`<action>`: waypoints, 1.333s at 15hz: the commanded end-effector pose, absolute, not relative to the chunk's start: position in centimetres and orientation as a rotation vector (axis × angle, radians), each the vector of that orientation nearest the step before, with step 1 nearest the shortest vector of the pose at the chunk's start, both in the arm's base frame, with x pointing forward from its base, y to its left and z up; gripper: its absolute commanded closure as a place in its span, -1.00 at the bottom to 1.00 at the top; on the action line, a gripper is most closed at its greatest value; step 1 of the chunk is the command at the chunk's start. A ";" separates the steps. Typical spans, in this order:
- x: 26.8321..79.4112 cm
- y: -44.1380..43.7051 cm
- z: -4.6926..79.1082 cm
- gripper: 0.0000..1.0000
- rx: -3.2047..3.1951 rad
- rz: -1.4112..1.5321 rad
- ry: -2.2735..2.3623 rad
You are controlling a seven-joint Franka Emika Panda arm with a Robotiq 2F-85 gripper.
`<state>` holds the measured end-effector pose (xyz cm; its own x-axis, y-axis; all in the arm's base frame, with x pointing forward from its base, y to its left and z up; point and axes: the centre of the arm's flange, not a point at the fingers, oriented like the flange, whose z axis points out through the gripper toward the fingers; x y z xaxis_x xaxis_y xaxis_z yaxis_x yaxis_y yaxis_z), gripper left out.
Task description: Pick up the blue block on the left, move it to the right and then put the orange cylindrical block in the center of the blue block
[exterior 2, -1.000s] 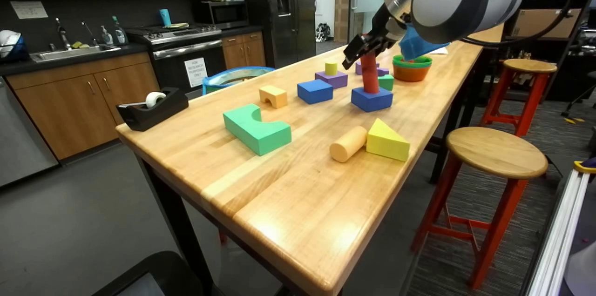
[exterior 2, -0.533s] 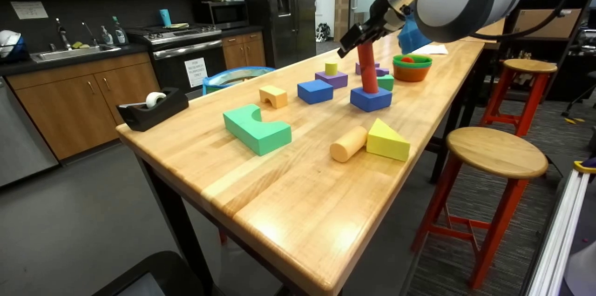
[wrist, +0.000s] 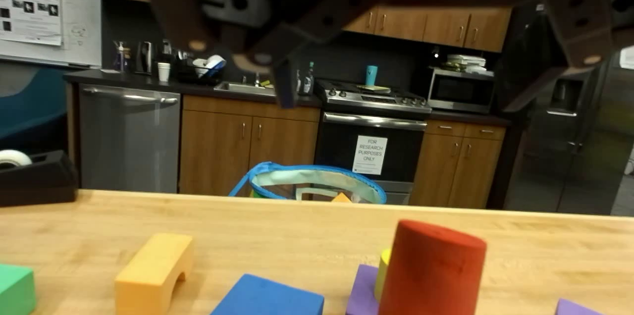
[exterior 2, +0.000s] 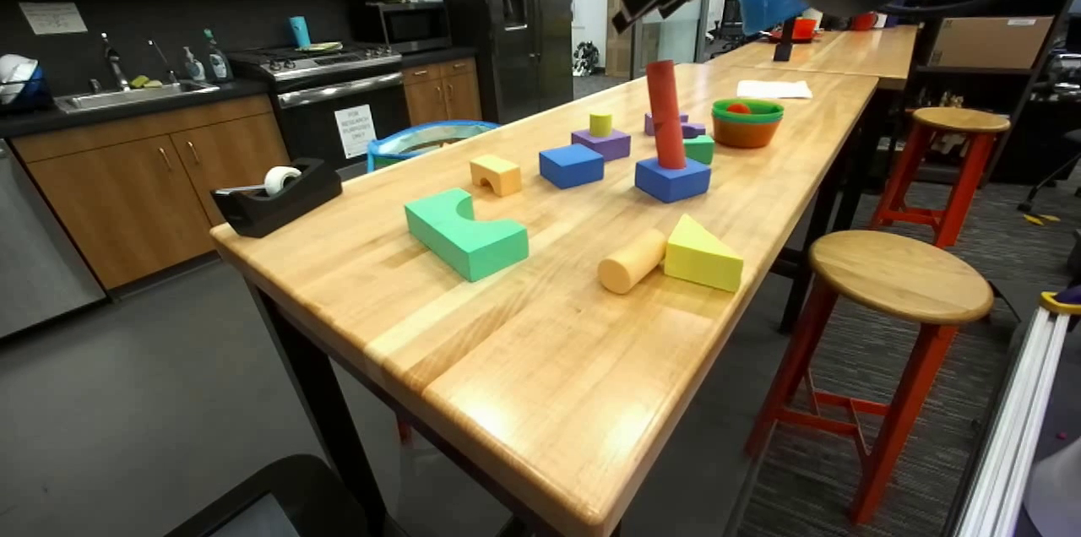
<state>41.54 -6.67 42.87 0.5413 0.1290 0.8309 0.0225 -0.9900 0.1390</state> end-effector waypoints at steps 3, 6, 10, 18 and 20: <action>33.7 -3.6 43.4 -1.00 2.747 1.395 0.379; 32.7 -1.5 43.3 -1.00 2.748 1.313 0.551; 31.1 0.7 42.6 -1.00 2.723 1.183 0.723; 30.5 4.0 39.9 -1.00 2.810 0.740 0.678; 37.2 4.9 38.8 -1.00 2.804 0.731 0.672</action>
